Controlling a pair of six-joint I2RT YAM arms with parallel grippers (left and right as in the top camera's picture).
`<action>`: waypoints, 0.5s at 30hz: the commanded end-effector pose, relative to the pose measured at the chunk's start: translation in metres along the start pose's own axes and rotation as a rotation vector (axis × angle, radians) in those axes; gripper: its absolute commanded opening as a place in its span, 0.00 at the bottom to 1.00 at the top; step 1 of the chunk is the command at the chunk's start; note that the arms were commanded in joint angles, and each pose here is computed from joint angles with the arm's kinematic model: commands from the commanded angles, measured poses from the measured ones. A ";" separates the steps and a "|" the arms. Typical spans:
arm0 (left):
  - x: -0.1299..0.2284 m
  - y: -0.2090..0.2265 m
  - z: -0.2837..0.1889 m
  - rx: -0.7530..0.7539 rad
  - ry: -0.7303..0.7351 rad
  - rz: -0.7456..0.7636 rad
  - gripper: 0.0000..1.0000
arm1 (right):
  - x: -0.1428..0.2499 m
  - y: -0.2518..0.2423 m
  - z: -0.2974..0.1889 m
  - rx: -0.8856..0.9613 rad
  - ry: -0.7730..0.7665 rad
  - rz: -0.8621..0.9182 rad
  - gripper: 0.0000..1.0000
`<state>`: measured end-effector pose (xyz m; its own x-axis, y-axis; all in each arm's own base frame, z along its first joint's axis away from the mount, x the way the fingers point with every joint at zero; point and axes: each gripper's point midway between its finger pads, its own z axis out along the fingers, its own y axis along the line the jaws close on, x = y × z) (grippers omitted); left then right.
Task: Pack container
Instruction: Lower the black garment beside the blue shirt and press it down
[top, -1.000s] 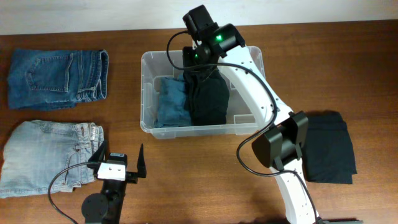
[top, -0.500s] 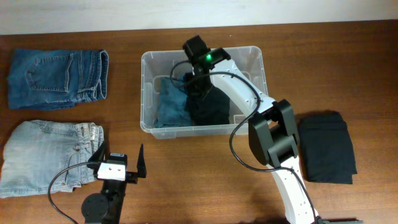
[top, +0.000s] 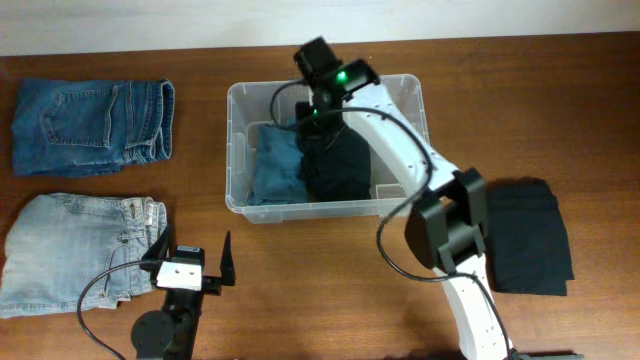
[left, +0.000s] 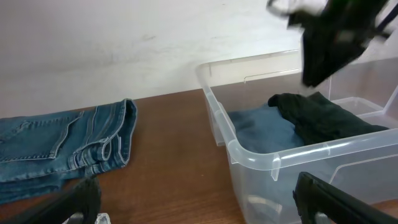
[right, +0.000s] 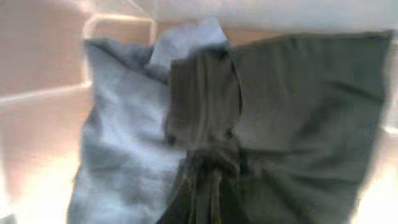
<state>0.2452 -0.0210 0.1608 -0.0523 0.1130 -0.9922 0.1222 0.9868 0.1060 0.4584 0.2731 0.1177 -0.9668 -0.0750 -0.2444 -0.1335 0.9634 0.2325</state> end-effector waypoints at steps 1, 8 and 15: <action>0.001 0.000 0.000 0.002 0.001 0.016 0.99 | 0.005 0.000 -0.026 0.003 0.003 -0.008 0.06; 0.001 0.000 0.000 0.002 0.001 0.016 0.99 | 0.065 -0.008 0.003 0.086 0.216 -0.023 0.07; 0.001 0.000 0.000 0.002 0.001 0.016 0.99 | 0.095 -0.021 0.062 0.081 0.277 -0.009 0.07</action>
<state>0.2452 -0.0210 0.1608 -0.0523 0.1130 -0.9922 0.1222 0.9868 0.1060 0.3894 0.2596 0.0475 -0.9911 -0.1332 0.0045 -0.1312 0.9807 0.1448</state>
